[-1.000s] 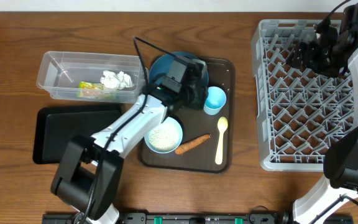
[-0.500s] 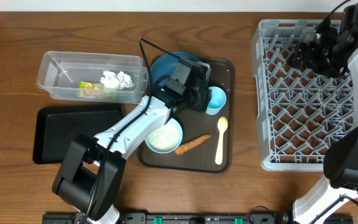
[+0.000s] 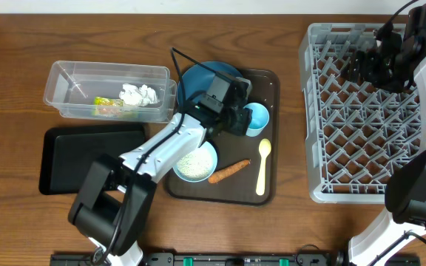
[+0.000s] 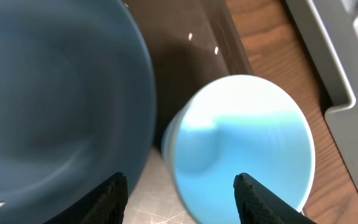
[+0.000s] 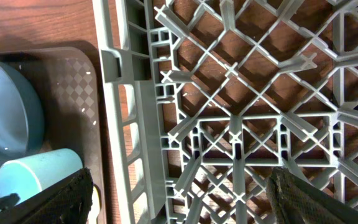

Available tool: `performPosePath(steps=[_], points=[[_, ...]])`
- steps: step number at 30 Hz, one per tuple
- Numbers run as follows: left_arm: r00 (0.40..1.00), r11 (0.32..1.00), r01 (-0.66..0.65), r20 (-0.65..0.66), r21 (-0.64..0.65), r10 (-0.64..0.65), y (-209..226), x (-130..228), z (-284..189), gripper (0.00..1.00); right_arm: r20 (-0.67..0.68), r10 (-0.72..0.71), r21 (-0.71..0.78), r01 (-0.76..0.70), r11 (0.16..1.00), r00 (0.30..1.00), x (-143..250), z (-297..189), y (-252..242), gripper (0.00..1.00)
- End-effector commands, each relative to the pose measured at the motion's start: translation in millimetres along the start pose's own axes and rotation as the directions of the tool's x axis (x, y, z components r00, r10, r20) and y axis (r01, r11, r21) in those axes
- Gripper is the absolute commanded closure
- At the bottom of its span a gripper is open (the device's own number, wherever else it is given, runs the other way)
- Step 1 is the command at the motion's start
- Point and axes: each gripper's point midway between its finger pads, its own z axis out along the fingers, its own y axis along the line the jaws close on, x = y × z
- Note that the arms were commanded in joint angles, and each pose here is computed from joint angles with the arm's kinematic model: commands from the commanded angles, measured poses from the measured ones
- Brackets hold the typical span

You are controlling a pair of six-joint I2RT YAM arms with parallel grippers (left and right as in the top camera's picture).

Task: Sort waste into correct bins and load items into the dishwasher rack
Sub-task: 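Grasp the light-blue cup on the tray with the left gripper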

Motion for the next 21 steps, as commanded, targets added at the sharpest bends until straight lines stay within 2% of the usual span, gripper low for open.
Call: performPosePath(steps=[1,6,13,14,17,21], points=[[1.000,1.000,-0.013,-0.028,0.001,0.013,-6,10,8,0.43,0.027,-0.034,-0.002,0.034,0.999,0.999,-5,-9,7,0.11],[0.998,1.000,-0.021,-0.052,0.004,0.021,-10,18,15,0.63,0.024,-0.034,-0.002,0.034,0.999,0.999,-4,-9,7,0.12],[0.998,1.000,-0.021,-0.054,0.004,0.021,-10,18,15,0.81,0.022,-0.033,-0.002,0.033,0.999,0.999,-3,-9,6,0.11],[0.998,1.000,-0.021,-0.053,0.004,0.022,-10,18,15,0.87,0.021,-0.033,-0.002,0.033,0.999,0.999,-3,-9,6,0.11],[0.999,1.000,-0.018,-0.034,0.003,0.018,-9,12,9,0.91,0.021,-0.033,0.006,0.032,0.999,0.999,-3,-9,5,0.12],[0.999,1.000,0.006,0.045,-0.004,-0.006,2,-12,-18,0.92,0.020,-0.032,0.030,0.031,0.999,0.999,-3,-10,1,0.11]])
